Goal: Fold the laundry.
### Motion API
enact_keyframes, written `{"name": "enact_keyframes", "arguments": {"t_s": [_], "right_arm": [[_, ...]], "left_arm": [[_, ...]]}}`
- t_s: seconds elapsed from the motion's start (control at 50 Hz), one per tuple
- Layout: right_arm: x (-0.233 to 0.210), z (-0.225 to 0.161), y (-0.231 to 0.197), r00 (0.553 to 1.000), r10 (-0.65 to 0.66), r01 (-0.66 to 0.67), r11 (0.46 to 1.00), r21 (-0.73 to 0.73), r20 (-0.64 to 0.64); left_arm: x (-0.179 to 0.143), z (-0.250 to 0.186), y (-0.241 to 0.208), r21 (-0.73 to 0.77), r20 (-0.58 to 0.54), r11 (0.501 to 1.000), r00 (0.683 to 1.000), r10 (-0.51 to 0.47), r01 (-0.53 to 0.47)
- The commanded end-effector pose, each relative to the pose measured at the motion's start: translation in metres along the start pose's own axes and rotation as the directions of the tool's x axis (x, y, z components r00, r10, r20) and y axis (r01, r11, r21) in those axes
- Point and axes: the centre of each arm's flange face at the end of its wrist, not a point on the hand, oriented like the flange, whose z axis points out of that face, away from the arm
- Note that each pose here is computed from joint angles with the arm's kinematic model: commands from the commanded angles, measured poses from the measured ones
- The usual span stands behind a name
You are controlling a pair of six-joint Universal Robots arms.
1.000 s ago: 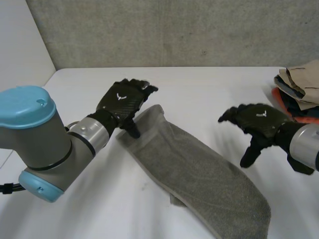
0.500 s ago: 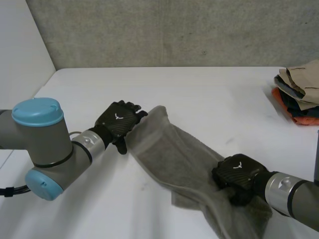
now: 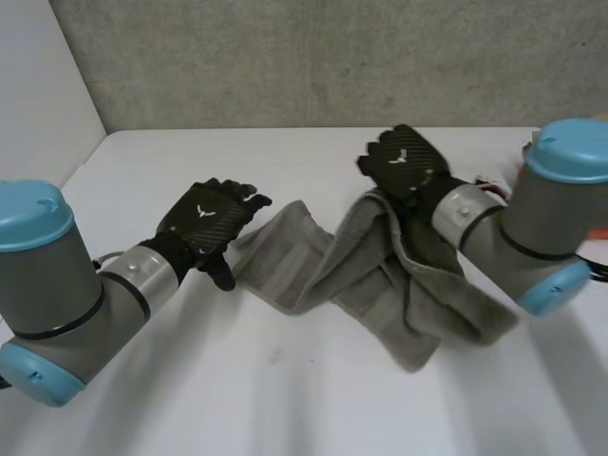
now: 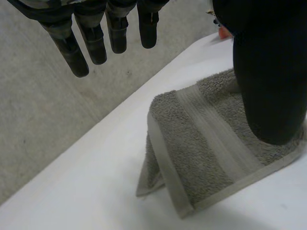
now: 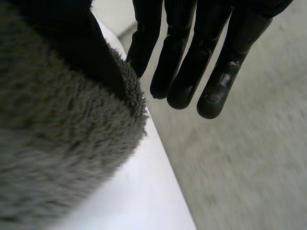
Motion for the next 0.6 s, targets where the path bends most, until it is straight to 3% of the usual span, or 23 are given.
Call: {"name": "enact_keyframes", "arguments": {"t_s": [0.02, 0.18, 0.26, 0.34, 0.42, 0.5, 0.54, 0.6], "right_arm": [[-0.025, 0.023, 0.018, 0.994, -0.017, 0.004, 0.992, 0.126, 0.104], [-0.02, 0.016, 0.019, 0.999, 0.017, -0.018, 0.999, 0.031, 0.028], [0.003, -0.007, 0.006, 0.992, 0.092, -0.098, 0.993, -0.071, -0.086], [0.028, -0.033, -0.013, 0.957, 0.219, -0.243, 0.963, -0.114, -0.189], [0.058, -0.061, -0.009, 0.902, 0.336, -0.393, 0.899, -0.193, -0.27], [0.08, -0.093, 0.015, 0.857, 0.402, -0.505, 0.783, -0.364, -0.323], [0.08, -0.11, 0.028, 0.831, 0.448, -0.556, 0.697, -0.453, -0.33], [0.077, -0.119, 0.044, 0.808, 0.489, -0.588, 0.645, -0.488, -0.328]], "left_arm": [[-0.002, -0.001, 0.013, -0.046, 0.028, 0.998, 0.998, -0.052, 0.053], [-0.003, 0.003, 0.023, -0.094, 0.131, 0.986, 0.984, -0.121, 0.134], [0.001, 0.004, 0.022, -0.093, 0.132, 0.984, 0.982, -0.136, 0.149], [0.005, 0.007, 0.025, -0.103, 0.117, 0.984, 0.984, -0.133, 0.145], [0.004, 0.01, 0.024, -0.095, 0.117, 0.985, 0.985, -0.13, 0.142], [0.004, 0.012, 0.024, -0.094, 0.116, 0.985, 0.985, -0.131, 0.142], [0.005, 0.012, 0.024, -0.093, 0.114, 0.985, 0.985, -0.133, 0.144], [0.006, 0.012, 0.024, -0.095, 0.109, 0.985, 0.985, -0.133, 0.143]]}}
